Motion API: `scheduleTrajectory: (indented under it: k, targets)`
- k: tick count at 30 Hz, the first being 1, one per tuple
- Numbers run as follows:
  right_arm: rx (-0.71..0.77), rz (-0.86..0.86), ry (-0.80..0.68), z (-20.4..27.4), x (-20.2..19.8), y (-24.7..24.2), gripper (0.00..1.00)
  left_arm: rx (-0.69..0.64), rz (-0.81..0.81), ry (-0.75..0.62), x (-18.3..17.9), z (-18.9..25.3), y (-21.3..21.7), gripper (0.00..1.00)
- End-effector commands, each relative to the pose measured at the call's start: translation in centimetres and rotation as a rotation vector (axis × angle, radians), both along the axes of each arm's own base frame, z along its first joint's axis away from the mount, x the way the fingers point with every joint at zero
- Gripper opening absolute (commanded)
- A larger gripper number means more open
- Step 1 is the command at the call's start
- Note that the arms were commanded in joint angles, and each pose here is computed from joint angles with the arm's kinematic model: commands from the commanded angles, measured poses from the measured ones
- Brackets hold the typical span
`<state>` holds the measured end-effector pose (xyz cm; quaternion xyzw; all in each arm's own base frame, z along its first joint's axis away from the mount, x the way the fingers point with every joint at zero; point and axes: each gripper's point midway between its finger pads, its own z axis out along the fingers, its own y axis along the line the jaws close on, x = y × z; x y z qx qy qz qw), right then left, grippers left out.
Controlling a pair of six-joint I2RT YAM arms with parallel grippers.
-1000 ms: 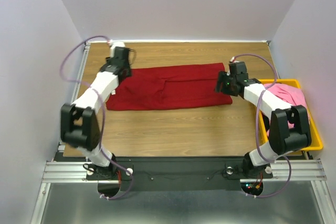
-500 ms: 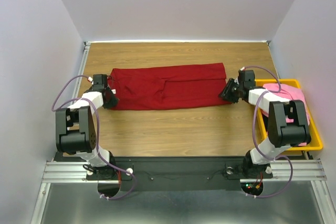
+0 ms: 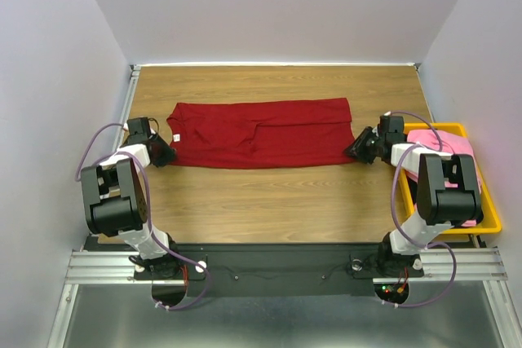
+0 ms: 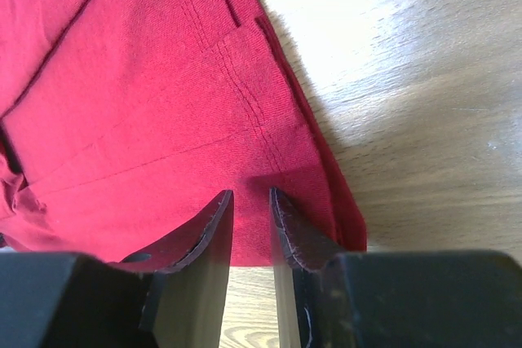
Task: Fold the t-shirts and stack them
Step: Fold the tshirt
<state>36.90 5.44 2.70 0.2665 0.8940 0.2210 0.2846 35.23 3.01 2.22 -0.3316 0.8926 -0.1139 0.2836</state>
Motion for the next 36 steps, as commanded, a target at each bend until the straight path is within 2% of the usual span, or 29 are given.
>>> scheduleTrajectory:
  k: [1,10,15,19,22,28,29,33,36]
  targets:
    - [-0.067,-0.073,-0.006,-0.2,0.2,-2.1,0.31,0.029,0.050,0.158,-4.3,-3.2,1.4,0.24]
    - [0.015,0.077,-0.196,6.6,2.7,0.5,0.31,0.032,0.057,0.109,-5.8,-1.0,1.1,0.25]
    - [0.058,0.137,-0.215,7.7,4.2,2.3,0.30,0.029,0.060,0.112,-5.8,-1.1,1.1,0.25]
    - [0.079,0.171,-0.187,6.7,5.0,3.9,0.27,0.015,0.066,0.121,-6.1,-1.7,0.9,0.25]
    - [0.081,0.135,-0.130,4.7,5.2,3.6,0.21,0.008,0.067,0.123,-6.3,-1.9,0.7,0.25]
    - [-0.015,0.005,-0.053,1.3,5.6,1.1,0.16,-0.005,0.094,0.131,-6.9,-2.1,1.1,0.25]
    - [-0.030,-0.020,-0.038,0.9,5.4,0.4,0.12,-0.007,0.104,0.135,-7.1,-2.2,1.3,0.25]
    - [-0.109,-0.130,0.007,0.0,4.9,-2.4,0.11,0.013,0.127,0.129,-7.4,-1.7,2.0,0.25]
    - [-0.128,-0.135,-0.005,0.8,4.8,-2.7,0.12,0.012,0.133,0.125,-7.6,-1.3,2.0,0.25]
